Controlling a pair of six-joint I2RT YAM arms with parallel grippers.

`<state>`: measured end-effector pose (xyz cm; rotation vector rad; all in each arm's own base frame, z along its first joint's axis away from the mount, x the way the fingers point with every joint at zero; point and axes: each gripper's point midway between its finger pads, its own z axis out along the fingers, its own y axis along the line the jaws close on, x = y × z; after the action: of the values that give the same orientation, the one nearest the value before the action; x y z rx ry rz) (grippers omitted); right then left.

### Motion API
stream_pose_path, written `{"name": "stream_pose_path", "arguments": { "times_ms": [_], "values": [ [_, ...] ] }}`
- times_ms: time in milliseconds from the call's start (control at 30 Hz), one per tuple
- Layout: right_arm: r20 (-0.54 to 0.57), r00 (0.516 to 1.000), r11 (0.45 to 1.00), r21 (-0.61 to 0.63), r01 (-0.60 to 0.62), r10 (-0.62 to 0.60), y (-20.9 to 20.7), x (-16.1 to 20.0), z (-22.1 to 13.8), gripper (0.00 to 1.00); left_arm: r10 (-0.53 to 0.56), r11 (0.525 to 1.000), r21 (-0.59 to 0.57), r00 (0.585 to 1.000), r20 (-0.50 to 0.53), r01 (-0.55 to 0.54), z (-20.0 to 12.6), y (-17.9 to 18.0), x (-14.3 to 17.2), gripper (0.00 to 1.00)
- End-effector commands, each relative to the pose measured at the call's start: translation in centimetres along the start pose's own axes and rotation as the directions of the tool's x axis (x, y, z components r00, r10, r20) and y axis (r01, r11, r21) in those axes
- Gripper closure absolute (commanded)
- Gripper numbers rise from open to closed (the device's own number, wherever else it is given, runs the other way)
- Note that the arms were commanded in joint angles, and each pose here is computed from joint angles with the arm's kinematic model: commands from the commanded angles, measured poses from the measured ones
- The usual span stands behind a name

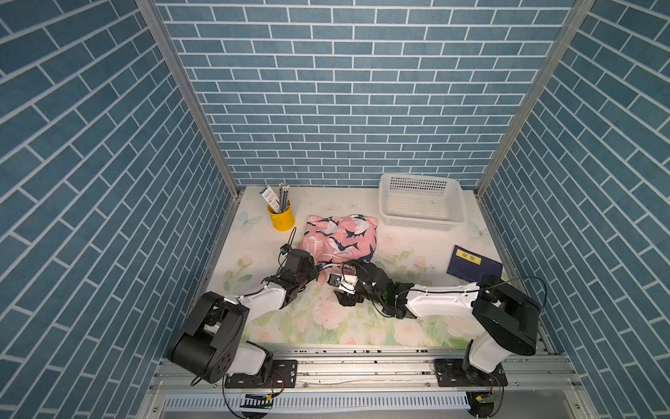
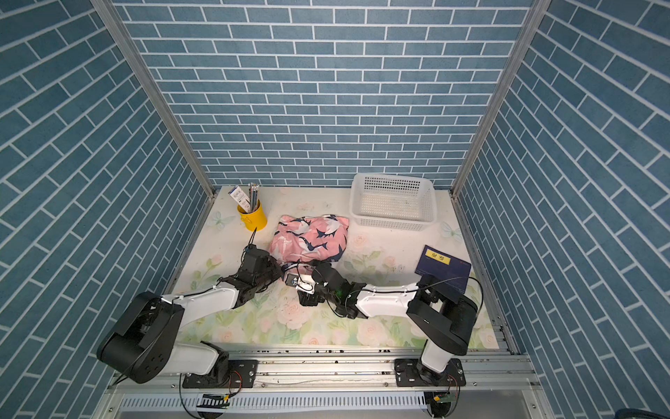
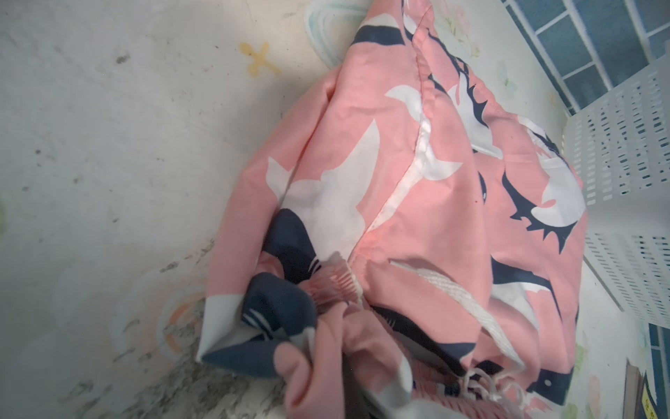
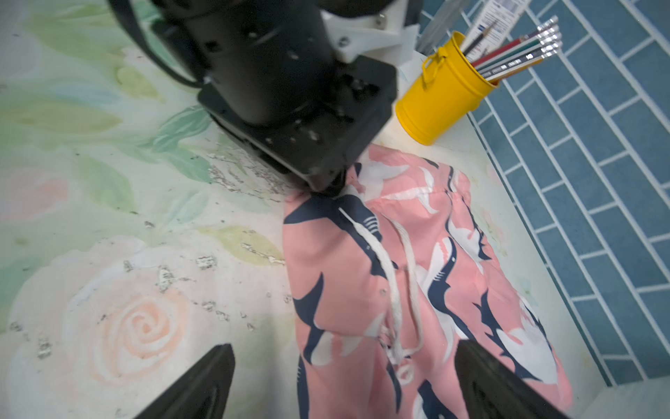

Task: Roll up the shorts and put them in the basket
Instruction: Roll the shorts at the center of the board.

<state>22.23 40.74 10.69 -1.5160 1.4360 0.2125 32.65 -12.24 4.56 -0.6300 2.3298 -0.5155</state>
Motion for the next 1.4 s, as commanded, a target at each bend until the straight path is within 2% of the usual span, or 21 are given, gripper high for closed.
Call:
{"name": "stream_pose_path", "arguments": {
  "times_ms": [0, 133, 267, 533, 633, 733, 967, 1033, 1200, 1233, 1267, 1333, 1367],
  "values": [
    [0.072, 0.991, 0.993, -0.012, 0.117, -0.116, 1.3, -1.1, 0.7, 0.05, 0.000, 1.000, -0.009, 0.999, -0.045, 0.000, 0.1, -0.3, 0.2, 1.00],
    [0.073, 0.988, 0.990, -0.037, 0.137, -0.134, 2.2, -0.8, 1.7, 0.15, -0.005, 1.000, -0.006, 0.998, -0.057, 0.005, 0.2, -0.6, 0.2, 1.00],
    [0.073, 0.987, 0.989, -0.042, 0.143, -0.140, 2.5, -0.7, 2.7, 0.15, -0.006, 1.000, -0.002, 0.998, -0.066, 0.006, 0.2, -0.6, 0.2, 1.00],
    [-0.013, 0.991, 0.991, -0.009, 0.132, -0.132, 0.7, 2.1, 6.0, 0.15, -0.012, 1.000, 0.012, 0.996, -0.085, 0.013, 0.3, -0.7, 0.4, 1.00],
    [-0.043, 0.993, 0.994, -0.002, 0.108, -0.107, -0.3, 3.2, 7.1, 0.18, -0.015, 1.000, 0.015, 0.996, -0.092, 0.016, 0.3, -0.6, 0.5, 1.00],
    [-0.063, 0.994, 0.996, 0.002, 0.092, -0.092, -1.0, 4.2, 7.8, 0.25, -0.017, 0.999, 0.026, 0.995, -0.101, 0.019, 0.3, -0.8, 0.6, 1.00],
    [-0.140, 0.988, 0.994, -0.095, 0.059, -0.072, -0.2, 6.2, 9.0, 0.83, -0.025, 0.999, 0.028, 0.994, -0.104, 0.028, 0.1, -0.6, 0.4, 1.00],
    [-0.154, 0.986, 0.990, -0.129, 0.050, -0.070, 0.4, 6.4, 9.0, 0.91, -0.030, 0.999, 0.029, 0.994, -0.102, 0.033, 0.0, -0.5, 0.2, 1.00],
    [-0.194, 0.981, 0.973, -0.229, -0.021, -0.024, 1.8, 6.5, 8.4, 0.95, -0.044, 0.998, 0.034, 0.996, -0.078, 0.046, -0.5, -0.4, -0.6, 1.00],
    [-0.208, 0.978, 0.969, -0.242, -0.037, -0.015, 2.0, 6.7, 8.2, 0.98, -0.048, 0.998, 0.032, 0.996, -0.069, 0.050, -0.6, -0.3, -0.9, 0.89],
    [-0.205, 0.979, 0.961, -0.270, -0.055, -0.002, 2.4, 6.4, 8.0, 0.99, -0.054, 0.998, 0.032, 0.997, -0.055, 0.056, -0.9, -0.3, -1.3, 0.71],
    [-0.213, 0.977, 0.942, -0.323, -0.092, 0.022, 3.1, 6.1, 7.7, 1.00, -0.058, 0.998, 0.037, 0.998, -0.024, 0.059, -1.6, -0.3, -2.1, 0.44],
    [-0.223, 0.974, 0.933, -0.342, -0.117, 0.041, 3.3, 5.9, 7.5, 1.00, -0.059, 0.997, 0.039, 0.998, -0.005, 0.059, -2.1, -0.3, -2.6, 0.34]
  ]
}}
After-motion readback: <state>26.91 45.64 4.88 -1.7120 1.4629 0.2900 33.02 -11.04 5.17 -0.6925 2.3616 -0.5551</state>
